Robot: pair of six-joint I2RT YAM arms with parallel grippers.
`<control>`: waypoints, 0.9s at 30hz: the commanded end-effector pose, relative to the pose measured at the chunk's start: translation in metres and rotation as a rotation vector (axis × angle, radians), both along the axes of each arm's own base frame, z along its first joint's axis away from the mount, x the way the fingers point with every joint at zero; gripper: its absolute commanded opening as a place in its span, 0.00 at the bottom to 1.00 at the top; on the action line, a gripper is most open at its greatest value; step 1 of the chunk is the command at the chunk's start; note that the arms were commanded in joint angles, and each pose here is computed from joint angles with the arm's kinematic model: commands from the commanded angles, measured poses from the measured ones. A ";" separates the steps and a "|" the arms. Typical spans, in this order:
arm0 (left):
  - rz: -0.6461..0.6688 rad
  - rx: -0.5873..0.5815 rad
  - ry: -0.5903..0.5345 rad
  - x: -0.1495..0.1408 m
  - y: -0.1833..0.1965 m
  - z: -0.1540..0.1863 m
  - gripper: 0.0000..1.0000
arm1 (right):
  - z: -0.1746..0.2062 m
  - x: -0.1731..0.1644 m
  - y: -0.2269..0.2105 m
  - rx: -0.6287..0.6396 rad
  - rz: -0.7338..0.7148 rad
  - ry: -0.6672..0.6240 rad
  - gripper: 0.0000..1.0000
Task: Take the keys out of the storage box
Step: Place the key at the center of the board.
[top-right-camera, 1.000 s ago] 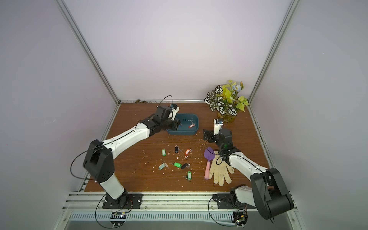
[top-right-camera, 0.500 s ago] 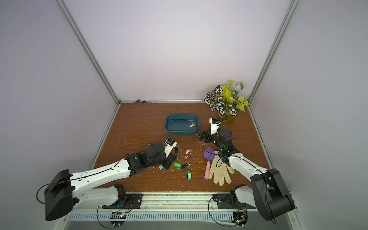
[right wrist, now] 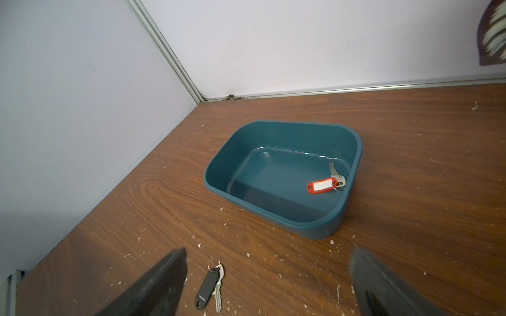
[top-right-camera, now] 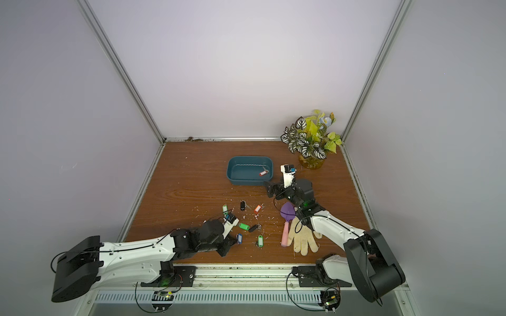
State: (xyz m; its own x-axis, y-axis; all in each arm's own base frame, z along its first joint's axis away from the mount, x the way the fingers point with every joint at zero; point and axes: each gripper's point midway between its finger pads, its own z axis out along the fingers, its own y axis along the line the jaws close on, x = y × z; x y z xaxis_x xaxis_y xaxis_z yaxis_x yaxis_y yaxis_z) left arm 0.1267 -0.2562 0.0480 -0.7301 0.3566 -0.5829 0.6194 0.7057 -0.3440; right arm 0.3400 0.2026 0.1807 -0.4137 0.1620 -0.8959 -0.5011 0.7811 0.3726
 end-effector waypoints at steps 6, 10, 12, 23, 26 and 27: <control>0.016 -0.055 -0.003 0.003 -0.011 0.003 0.06 | 0.021 -0.002 0.009 -0.011 0.009 -0.064 0.99; -0.025 -0.088 0.002 -0.001 -0.019 0.010 0.06 | 0.020 -0.003 0.009 -0.026 0.004 -0.066 0.99; -0.034 -0.088 0.014 -0.004 -0.018 0.009 0.05 | 0.018 -0.003 0.008 -0.034 -0.001 -0.065 0.99; 0.024 -0.054 0.042 -0.007 -0.001 0.006 0.40 | 0.012 -0.001 0.006 -0.031 -0.013 -0.067 0.99; 0.056 -0.042 -0.014 0.005 -0.001 0.018 0.66 | 0.007 0.001 0.006 -0.040 -0.016 -0.060 0.99; 0.066 -0.038 -0.047 0.011 -0.001 0.026 0.72 | 0.005 0.002 0.007 -0.047 -0.017 -0.054 0.99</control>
State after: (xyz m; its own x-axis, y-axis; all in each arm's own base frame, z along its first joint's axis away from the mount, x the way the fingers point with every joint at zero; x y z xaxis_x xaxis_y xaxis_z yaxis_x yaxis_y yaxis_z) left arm 0.1271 -0.2573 0.0577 -0.7504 0.2976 -0.5902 0.5876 0.7093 -0.3894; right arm 0.3362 0.2073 0.1726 -0.4124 0.1153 -0.9037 -0.4944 0.8048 0.3284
